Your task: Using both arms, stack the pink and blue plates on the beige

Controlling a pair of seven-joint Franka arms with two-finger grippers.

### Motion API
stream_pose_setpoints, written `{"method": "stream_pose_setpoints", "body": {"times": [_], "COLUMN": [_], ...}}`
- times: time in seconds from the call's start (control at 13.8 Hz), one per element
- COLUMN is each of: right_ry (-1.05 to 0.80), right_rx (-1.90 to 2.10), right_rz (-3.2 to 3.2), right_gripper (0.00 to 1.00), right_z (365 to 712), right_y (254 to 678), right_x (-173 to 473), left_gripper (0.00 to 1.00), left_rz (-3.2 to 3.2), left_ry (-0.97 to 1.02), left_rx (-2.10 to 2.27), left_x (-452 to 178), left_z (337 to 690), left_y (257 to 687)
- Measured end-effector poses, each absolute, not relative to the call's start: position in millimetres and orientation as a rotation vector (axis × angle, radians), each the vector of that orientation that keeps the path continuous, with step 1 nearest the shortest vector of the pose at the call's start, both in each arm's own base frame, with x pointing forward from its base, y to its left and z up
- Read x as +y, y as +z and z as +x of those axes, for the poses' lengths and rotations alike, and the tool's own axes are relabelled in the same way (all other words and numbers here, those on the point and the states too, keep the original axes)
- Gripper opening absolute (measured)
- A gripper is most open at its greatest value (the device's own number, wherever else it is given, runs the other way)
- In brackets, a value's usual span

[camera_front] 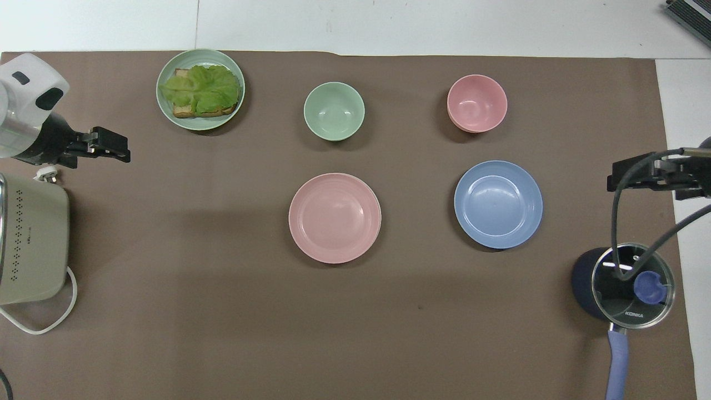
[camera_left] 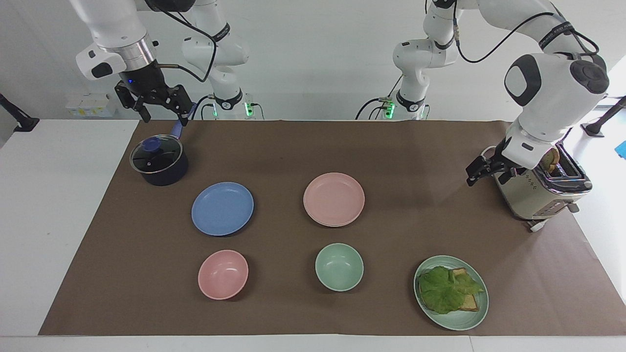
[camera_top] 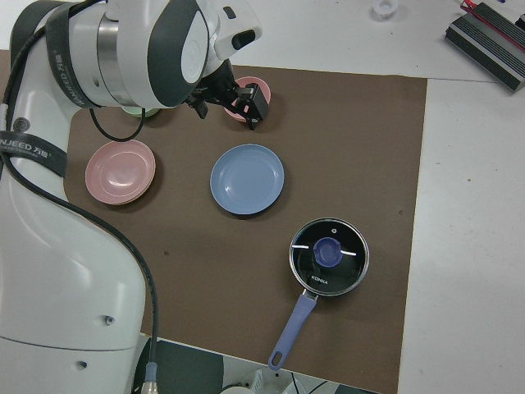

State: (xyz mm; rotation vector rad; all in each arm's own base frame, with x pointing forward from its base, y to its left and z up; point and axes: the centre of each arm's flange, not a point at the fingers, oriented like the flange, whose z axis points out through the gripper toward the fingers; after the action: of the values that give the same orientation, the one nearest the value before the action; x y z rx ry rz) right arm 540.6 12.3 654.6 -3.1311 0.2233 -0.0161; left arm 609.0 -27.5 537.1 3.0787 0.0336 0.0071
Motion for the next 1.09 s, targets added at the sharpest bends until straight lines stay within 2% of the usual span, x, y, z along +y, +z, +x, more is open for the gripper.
{"method": "stream_pose_setpoints", "body": {"times": [0.43,0.8,1.09], "right_ry": [-0.016,-0.061,-0.135], "right_rx": [0.222,0.22,0.199], "right_rz": [-3.131,-3.128,-3.123], "right_gripper": [1.0,1.0,1.0], "right_z": [541,545,561], "right_y": [655,651,608], "right_x": [13,13,14], "left_gripper": [1.0,1.0,1.0], "left_rz": [3.087,3.089,3.09], "left_ry": [0.059,0.062,0.062], "left_rx": [-0.01,0.027,0.051], "left_x": [-41,-28,-19], "left_z": [572,571,571], "left_y": [603,605,605]}}
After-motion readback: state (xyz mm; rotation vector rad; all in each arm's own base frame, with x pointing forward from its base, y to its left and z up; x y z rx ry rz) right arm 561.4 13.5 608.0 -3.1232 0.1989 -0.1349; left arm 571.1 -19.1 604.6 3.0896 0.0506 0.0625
